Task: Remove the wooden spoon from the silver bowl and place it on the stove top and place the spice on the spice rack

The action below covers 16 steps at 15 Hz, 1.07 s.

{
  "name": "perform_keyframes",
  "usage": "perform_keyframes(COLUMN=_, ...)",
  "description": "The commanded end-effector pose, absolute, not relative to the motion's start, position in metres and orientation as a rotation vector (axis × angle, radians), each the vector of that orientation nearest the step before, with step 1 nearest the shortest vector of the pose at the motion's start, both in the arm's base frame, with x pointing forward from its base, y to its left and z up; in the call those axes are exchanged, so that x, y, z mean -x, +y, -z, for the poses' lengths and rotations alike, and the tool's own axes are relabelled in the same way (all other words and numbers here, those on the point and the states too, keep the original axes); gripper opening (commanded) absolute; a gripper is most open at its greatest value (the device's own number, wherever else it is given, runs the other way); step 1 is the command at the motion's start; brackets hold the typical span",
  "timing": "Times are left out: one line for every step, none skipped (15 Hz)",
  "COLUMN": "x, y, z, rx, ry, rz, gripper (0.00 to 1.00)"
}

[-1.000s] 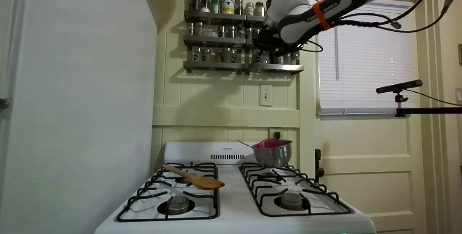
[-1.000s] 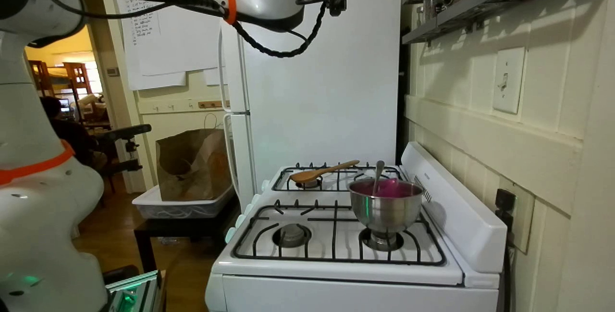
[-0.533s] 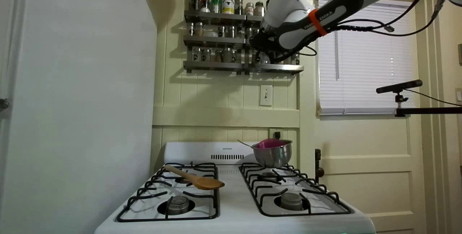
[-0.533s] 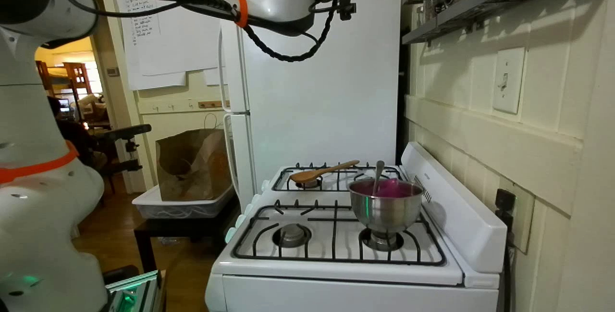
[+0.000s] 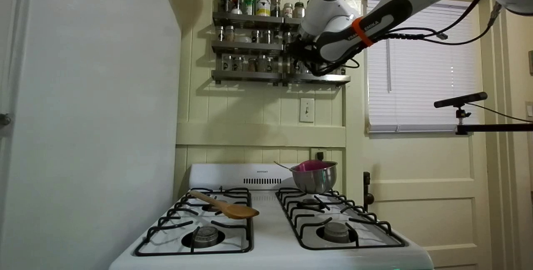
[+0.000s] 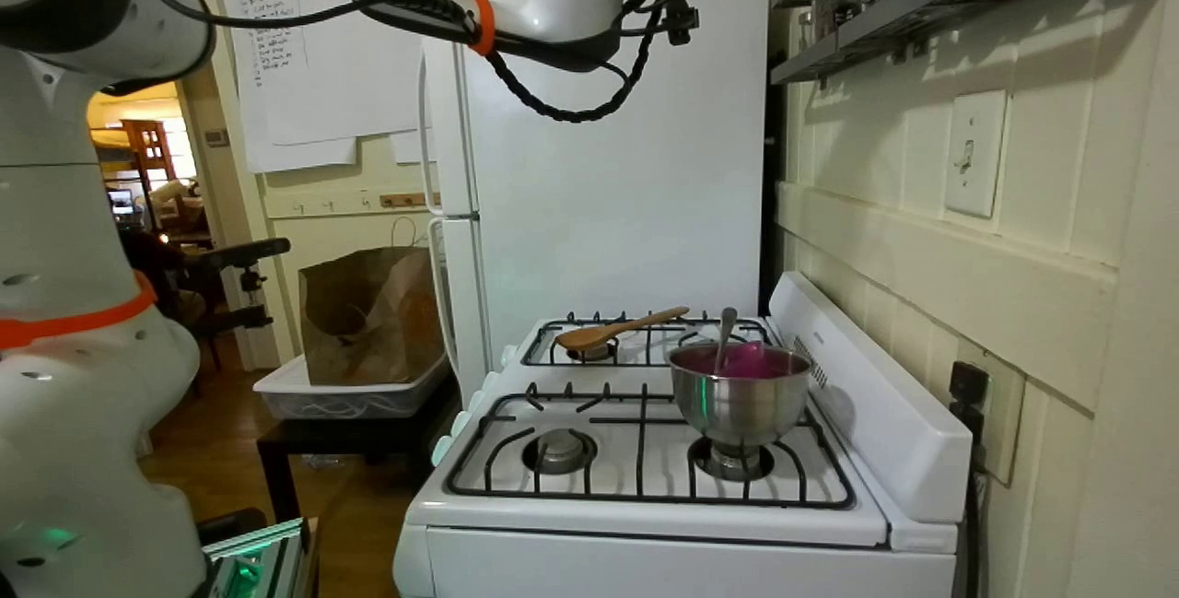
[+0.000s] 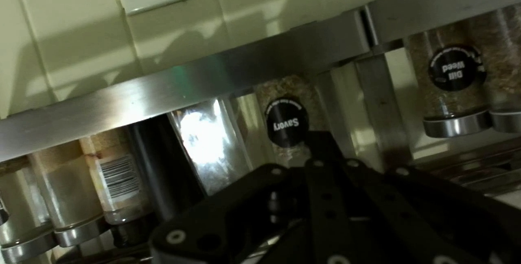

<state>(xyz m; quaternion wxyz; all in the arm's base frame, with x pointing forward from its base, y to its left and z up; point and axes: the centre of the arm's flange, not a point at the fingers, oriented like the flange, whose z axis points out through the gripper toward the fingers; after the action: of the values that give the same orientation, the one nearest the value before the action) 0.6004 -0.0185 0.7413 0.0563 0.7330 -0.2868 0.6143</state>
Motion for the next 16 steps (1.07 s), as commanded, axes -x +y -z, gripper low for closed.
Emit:
perform_keyframes(x=-0.608, y=-0.018, z=-0.739, rx=-2.197, ry=-0.874, rz=-1.926, gripper=0.0)
perform_keyframes(x=-0.609, y=-0.018, z=-0.739, rx=-2.191, ry=-0.877, rz=-1.932, gripper=0.0)
perform_keyframes(x=-0.609, y=-0.018, z=-0.739, rx=-2.192, ry=-0.875, rz=-1.931, gripper=0.0)
perform_keyframes(x=-0.608, y=-0.018, z=-0.739, rx=-2.205, ry=-0.87, rz=-1.916, gripper=0.0)
perform_keyframes(x=-0.606, y=-0.017, z=-0.739, rx=-2.219, ry=-0.867, rz=-1.901, gripper=0.0)
perform_keyframes(x=-0.6, y=-0.016, z=-0.741, rx=-2.249, ry=-0.867, rz=-1.878, gripper=0.0)
perform_keyframes(x=-0.594, y=-0.015, z=-0.744, rx=-2.28, ry=-0.858, rz=-1.862, gripper=0.0)
perform_keyframes(x=-0.588, y=-0.014, z=-0.747, rx=-2.31, ry=-0.85, rz=-1.846, gripper=0.0)
perform_keyframes(x=-0.576, y=-0.013, z=-0.75, rx=-2.37, ry=-0.825, rz=-1.807, gripper=0.0)
perform_keyframes(x=-0.566, y=-0.012, z=-0.755, rx=-2.426, ry=-0.8, rz=-1.754, gripper=0.0)
perform_keyframes(x=-0.551, y=-0.013, z=-0.762, rx=-2.495, ry=-0.784, rz=-1.709, gripper=0.26)
perform_keyframes(x=-0.537, y=-0.014, z=-0.767, rx=-2.557, ry=-0.749, rz=-1.667, gripper=0.28)
perform_keyframes(x=-0.52, y=-0.014, z=-0.769, rx=-2.611, ry=-0.711, rz=-1.644, gripper=0.34)
perform_keyframes(x=-0.506, y=-0.011, z=-0.768, rx=-2.667, ry=-0.673, rz=-1.614, gripper=0.43)
perform_keyframes(x=-0.491, y=-0.009, z=-0.768, rx=-2.724, ry=-0.645, rz=-1.587, gripper=0.49)
perform_keyframes(x=-0.478, y=-0.01, z=-0.771, rx=-2.78, ry=-0.616, rz=-1.547, gripper=0.58)
